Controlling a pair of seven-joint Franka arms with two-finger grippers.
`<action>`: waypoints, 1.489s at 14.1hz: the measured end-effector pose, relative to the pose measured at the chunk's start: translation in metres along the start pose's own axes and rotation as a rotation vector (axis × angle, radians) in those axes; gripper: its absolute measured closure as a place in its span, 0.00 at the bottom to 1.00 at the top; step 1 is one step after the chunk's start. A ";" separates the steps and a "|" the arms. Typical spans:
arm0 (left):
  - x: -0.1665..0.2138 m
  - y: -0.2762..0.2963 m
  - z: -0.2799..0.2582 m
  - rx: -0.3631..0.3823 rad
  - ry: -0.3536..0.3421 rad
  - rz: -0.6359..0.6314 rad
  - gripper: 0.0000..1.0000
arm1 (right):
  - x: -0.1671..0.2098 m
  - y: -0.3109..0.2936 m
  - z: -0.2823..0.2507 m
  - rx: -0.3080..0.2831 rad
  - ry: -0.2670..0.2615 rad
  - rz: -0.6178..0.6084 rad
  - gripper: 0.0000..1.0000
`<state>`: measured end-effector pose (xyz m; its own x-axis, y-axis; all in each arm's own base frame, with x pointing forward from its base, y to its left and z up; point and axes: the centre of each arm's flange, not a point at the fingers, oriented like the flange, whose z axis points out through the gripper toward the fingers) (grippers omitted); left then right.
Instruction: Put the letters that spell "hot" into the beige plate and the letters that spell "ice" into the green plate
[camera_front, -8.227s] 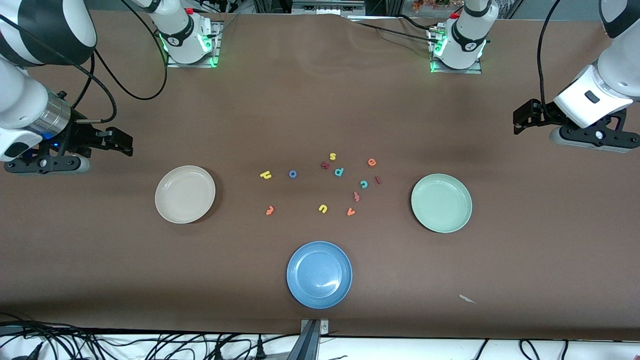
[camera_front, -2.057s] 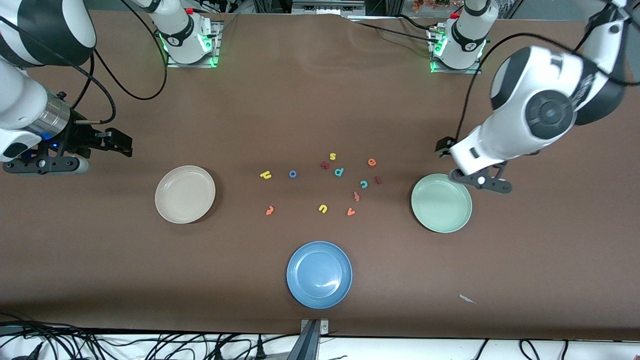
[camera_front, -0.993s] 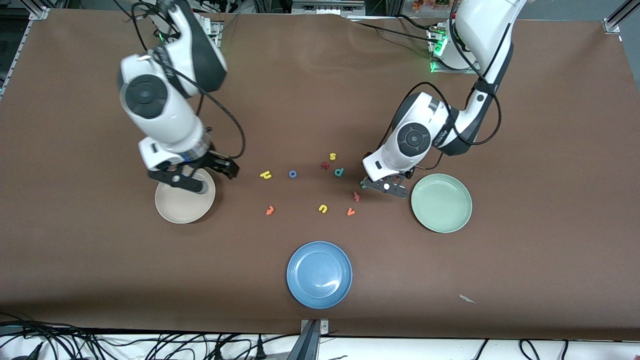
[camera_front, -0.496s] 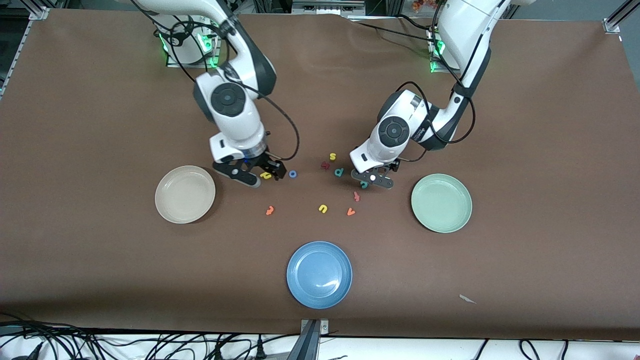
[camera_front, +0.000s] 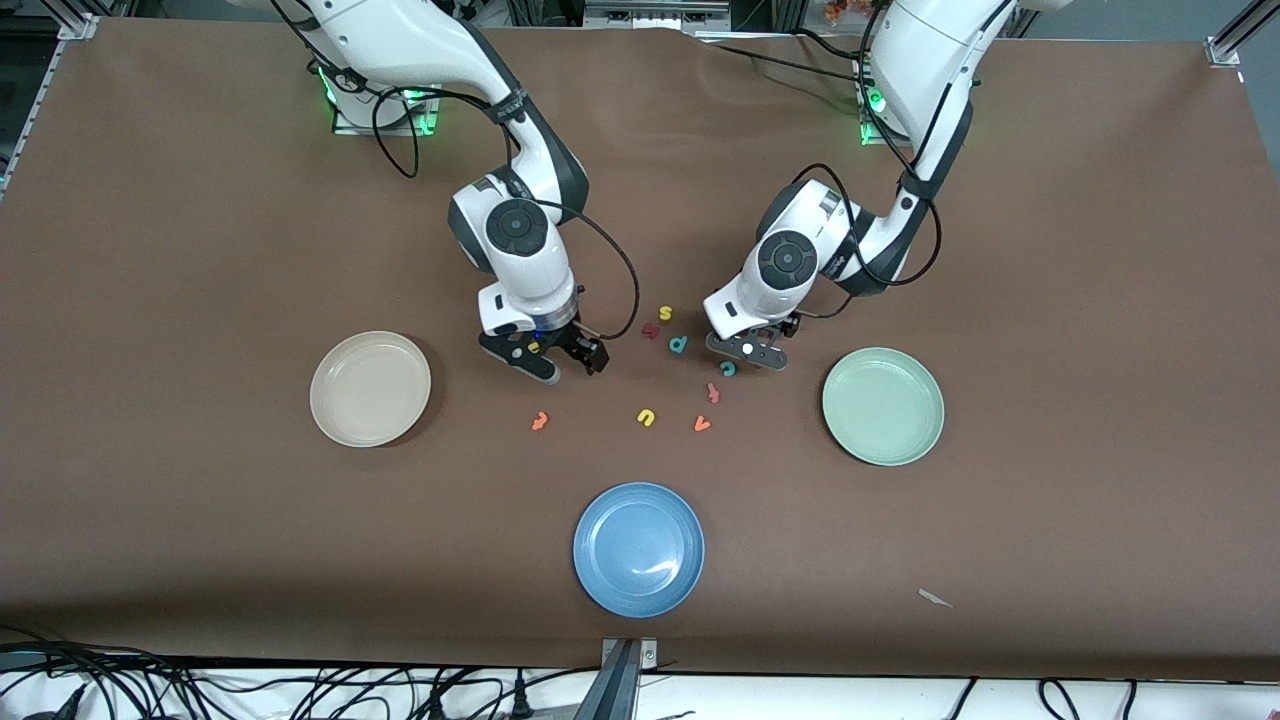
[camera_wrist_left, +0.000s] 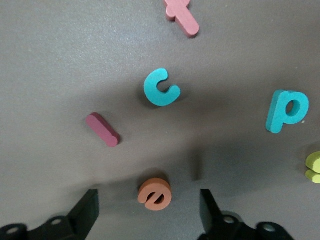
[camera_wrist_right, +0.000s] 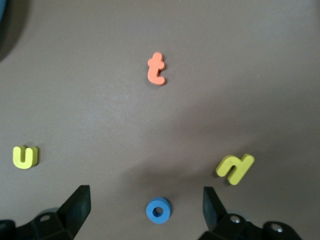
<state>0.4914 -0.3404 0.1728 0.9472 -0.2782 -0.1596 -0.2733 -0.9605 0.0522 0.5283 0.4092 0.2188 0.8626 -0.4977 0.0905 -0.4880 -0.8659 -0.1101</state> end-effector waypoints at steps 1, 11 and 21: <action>0.000 0.000 0.000 0.000 0.000 0.000 0.24 | -0.004 -0.001 0.005 -0.001 -0.001 0.008 0.00; 0.000 -0.002 0.000 0.001 0.001 -0.003 0.70 | -0.020 0.000 0.042 -0.034 -0.036 0.023 0.11; 0.043 -0.083 -0.092 0.041 0.003 -0.110 0.70 | -0.026 -0.003 0.044 -0.047 -0.053 0.025 0.47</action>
<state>0.5707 -0.2723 0.2526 0.9724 -0.1711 -0.1589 -0.1742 -0.9847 -0.0059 0.5138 0.4270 0.1736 0.8554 -0.5167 0.0358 -0.5139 -0.8554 -0.0651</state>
